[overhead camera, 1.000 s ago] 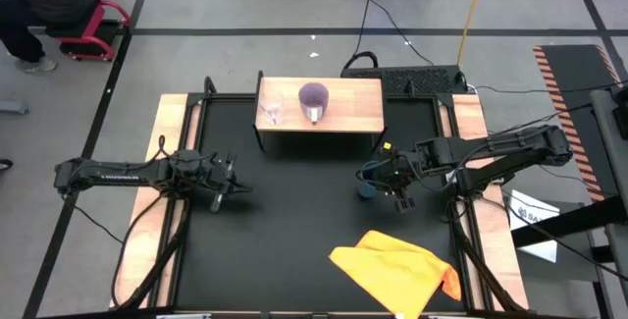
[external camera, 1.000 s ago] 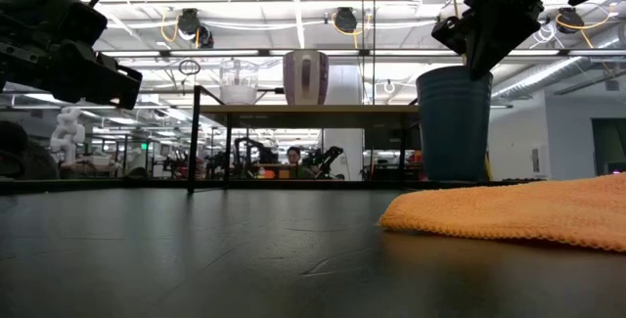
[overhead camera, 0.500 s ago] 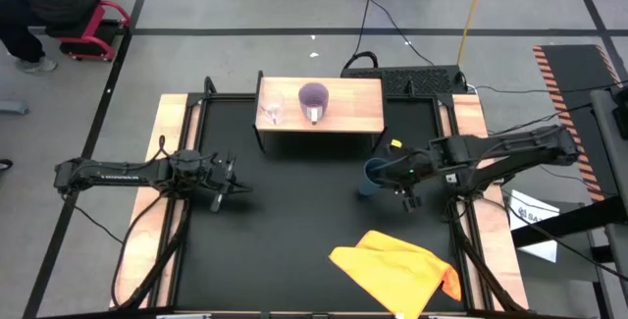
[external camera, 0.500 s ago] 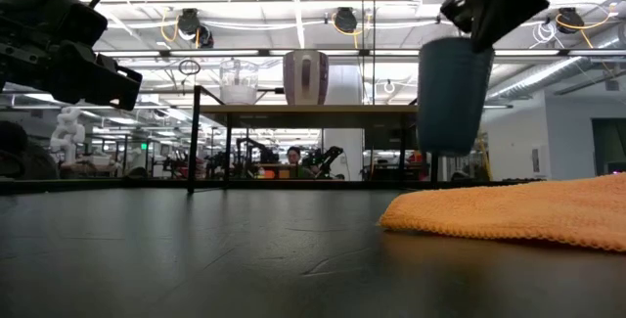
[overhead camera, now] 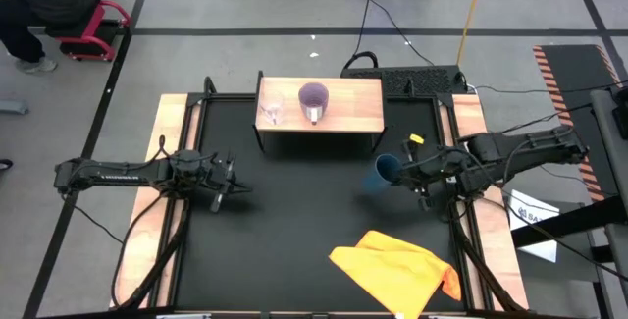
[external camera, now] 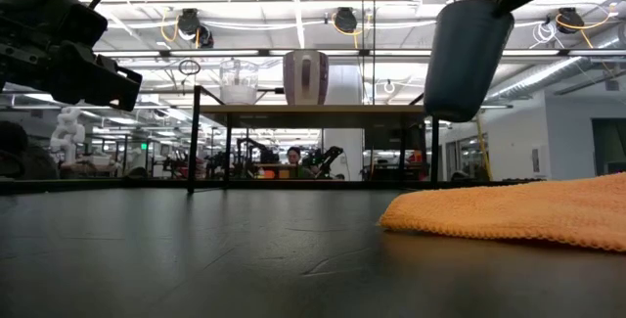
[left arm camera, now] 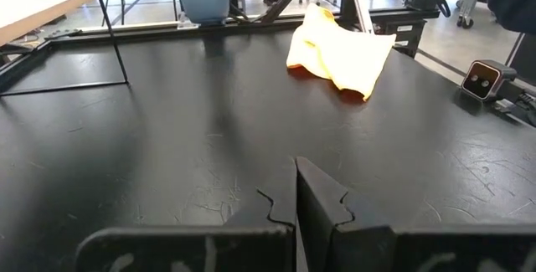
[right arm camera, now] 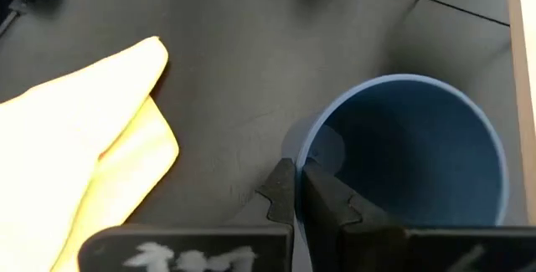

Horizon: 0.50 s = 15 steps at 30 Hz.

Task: Stack small to large cups/mugs on shelf
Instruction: Put the dark blue cup on the shelf

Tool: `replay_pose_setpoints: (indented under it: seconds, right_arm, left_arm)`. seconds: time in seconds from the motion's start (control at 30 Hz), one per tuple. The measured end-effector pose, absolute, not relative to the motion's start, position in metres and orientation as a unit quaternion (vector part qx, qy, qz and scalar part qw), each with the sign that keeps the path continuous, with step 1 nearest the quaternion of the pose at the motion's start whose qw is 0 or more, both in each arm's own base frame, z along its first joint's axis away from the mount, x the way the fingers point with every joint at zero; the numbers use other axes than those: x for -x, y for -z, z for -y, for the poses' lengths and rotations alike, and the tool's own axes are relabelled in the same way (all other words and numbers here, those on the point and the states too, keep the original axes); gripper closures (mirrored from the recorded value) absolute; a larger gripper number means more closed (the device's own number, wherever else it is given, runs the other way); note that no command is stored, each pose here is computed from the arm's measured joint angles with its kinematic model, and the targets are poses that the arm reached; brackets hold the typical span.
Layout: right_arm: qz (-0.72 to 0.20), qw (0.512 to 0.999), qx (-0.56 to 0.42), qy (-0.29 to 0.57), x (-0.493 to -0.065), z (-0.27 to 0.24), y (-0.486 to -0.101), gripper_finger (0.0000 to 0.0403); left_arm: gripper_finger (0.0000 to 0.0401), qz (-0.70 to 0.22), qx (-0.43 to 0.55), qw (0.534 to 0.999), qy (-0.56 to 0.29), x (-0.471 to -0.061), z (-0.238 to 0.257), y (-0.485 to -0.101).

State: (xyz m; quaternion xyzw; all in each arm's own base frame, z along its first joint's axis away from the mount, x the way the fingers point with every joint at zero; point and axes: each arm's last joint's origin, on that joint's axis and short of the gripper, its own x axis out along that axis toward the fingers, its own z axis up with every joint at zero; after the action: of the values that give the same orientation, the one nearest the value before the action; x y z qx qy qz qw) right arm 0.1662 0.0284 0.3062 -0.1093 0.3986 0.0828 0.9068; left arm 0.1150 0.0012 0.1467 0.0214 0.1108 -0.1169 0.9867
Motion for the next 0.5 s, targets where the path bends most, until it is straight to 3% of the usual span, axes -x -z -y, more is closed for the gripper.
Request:
replay_pose_setpoints:
  seconds: [0.5]
  right_arm:
    - [-0.298,0.943,0.105,-0.102,-0.126,-0.027,-0.279,0.0403]
  left_arm:
    - [0.0398,-0.112,-0.021,0.987,0.117,-0.115,-0.001,-0.147]
